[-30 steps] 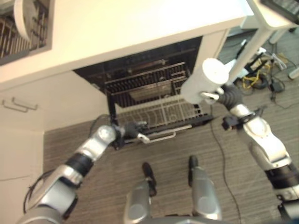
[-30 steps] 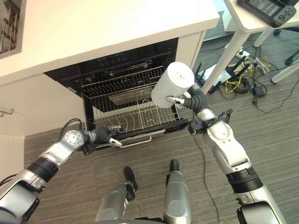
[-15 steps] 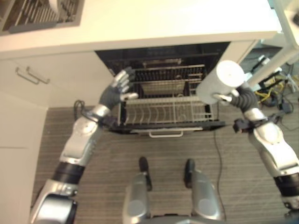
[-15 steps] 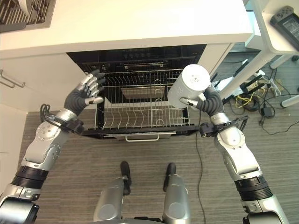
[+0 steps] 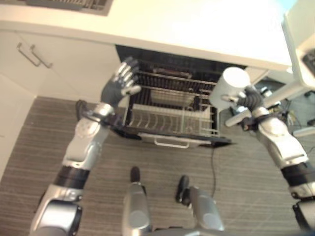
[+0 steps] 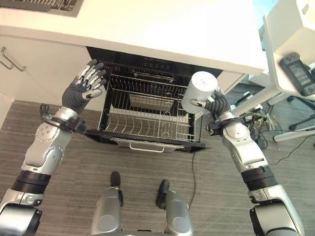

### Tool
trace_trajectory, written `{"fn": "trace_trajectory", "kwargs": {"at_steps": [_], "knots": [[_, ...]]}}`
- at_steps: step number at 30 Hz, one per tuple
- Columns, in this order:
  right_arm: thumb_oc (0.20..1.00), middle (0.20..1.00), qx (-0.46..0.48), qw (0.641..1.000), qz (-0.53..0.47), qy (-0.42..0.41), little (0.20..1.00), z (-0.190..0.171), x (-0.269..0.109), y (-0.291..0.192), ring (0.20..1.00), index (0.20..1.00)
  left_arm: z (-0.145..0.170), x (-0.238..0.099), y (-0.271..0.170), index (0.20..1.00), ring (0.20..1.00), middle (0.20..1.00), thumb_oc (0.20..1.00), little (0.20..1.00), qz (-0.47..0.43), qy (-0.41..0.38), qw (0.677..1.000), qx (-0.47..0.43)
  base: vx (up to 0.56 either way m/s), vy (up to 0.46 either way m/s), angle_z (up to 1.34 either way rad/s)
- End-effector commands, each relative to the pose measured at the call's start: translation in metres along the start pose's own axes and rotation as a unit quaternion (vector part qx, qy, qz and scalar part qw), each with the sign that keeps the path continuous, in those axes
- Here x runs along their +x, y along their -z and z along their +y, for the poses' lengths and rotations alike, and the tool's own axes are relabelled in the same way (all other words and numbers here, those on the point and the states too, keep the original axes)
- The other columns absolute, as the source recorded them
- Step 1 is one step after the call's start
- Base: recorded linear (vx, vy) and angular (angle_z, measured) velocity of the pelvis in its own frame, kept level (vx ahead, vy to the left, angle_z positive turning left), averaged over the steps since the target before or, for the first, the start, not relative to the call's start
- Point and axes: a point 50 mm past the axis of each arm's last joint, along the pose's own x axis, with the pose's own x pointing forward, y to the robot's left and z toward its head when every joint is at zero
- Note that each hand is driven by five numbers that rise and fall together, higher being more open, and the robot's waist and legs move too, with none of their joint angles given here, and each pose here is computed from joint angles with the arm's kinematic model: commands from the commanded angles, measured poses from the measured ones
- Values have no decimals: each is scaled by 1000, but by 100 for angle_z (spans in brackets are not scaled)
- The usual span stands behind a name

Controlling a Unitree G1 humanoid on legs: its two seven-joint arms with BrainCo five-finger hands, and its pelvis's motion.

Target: Place the dishes in the dishwasher.

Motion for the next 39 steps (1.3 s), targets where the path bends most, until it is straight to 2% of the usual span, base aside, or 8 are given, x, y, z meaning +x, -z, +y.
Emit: {"fn": "trace_trajectory", "kwargs": {"at_steps": [1,4,13,28,39], "knots": [[200,200,28,999,-30,-3,200,1,8,-20,200,200,-3,12,-15,1000,1000,1000,1000,1000,-21,13,1000,-6,11,-94,13],[200,200,26,999,22,-5,200,-8,21,-11,200,200,-4,25,-19,1000,1000,1000,1000,1000,-18,22,999,-16,23,-80,7],[200,200,28,996,88,-20,200,-23,40,-8,200,200,-9,44,-31,1000,1000,1000,1000,1000,-28,43,998,-29,6,-20,0],[200,200,-31,995,92,9,200,-65,59,-61,200,200,-27,54,-65,1000,1000,1000,1000,1000,-109,70,990,-62,-36,83,3],[200,200,-76,990,109,40,200,-88,57,-72,200,200,-31,55,-78,1000,1000,1000,1000,1000,-147,74,984,-67,-43,47,-6]]}}
